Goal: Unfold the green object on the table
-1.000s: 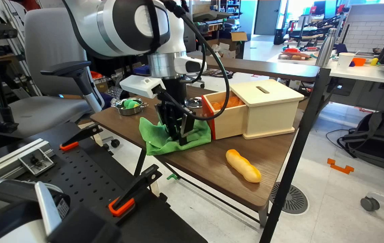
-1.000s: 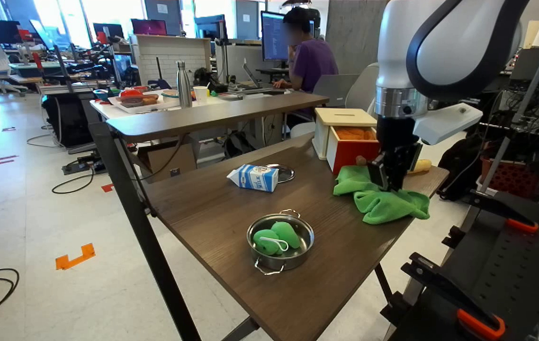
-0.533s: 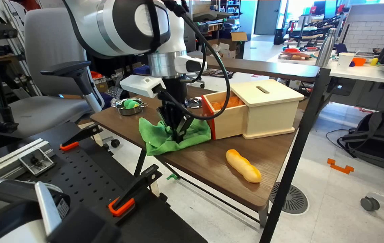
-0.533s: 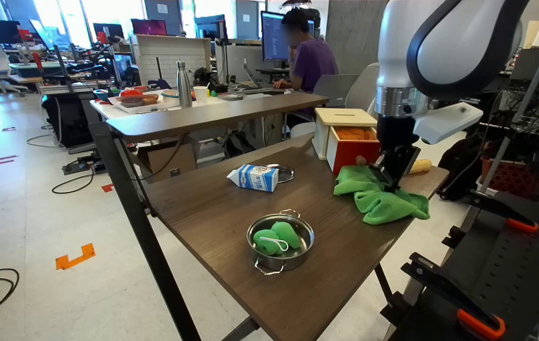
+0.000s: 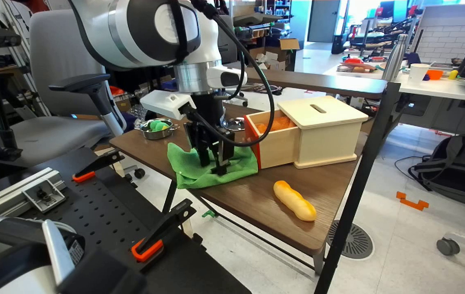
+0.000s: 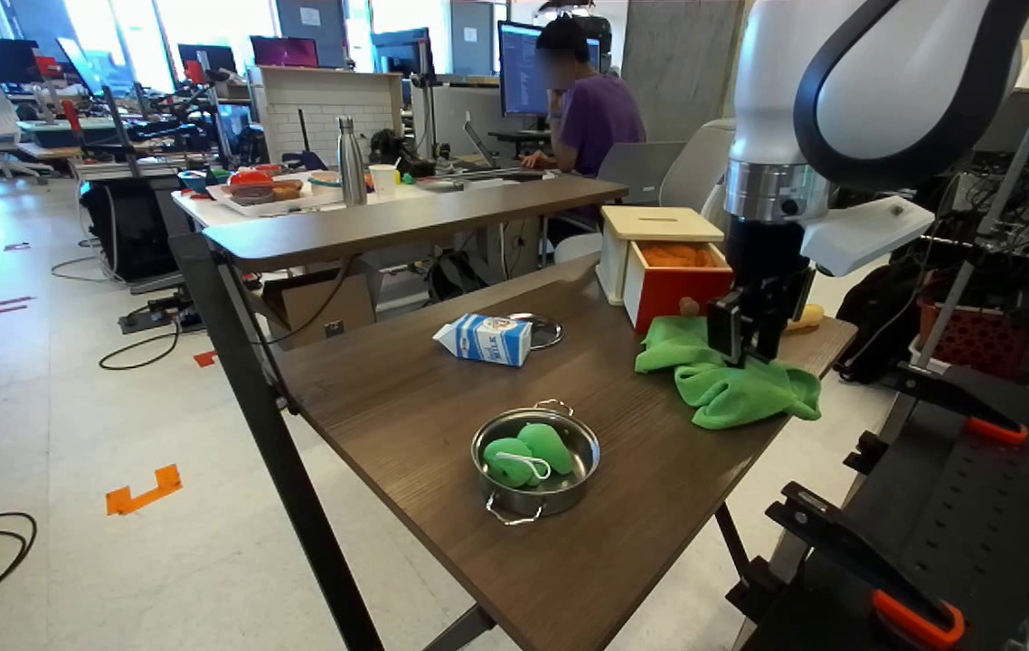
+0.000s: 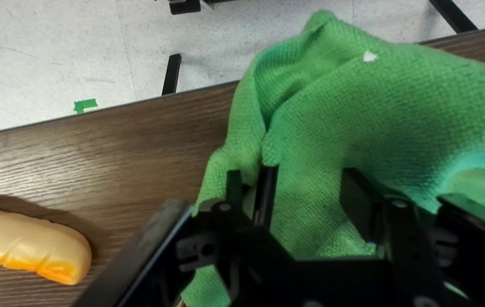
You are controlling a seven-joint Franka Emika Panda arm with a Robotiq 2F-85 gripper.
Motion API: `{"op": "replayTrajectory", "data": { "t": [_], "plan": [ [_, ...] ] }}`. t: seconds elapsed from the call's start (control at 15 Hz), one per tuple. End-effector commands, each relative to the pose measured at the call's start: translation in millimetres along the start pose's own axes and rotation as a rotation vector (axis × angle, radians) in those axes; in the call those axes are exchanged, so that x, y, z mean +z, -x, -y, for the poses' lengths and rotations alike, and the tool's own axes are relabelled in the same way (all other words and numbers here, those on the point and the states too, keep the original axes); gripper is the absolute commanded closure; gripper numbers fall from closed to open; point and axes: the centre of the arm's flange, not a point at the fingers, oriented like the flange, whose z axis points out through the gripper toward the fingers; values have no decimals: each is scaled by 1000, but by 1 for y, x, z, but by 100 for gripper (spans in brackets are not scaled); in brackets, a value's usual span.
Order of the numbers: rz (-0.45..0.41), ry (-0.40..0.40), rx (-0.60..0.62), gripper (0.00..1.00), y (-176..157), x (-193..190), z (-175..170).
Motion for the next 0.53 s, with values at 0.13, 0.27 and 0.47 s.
{"op": "replayTrajectory", "data": {
  "t": [0.13, 0.27, 0.47],
  "plan": [
    [-50, -9, -22, 0, 17, -18, -1],
    [-56, -8, -26, 29, 17, -18, -2],
    [-51, -9, -21, 44, 15, -18, -3]
  ]
}}
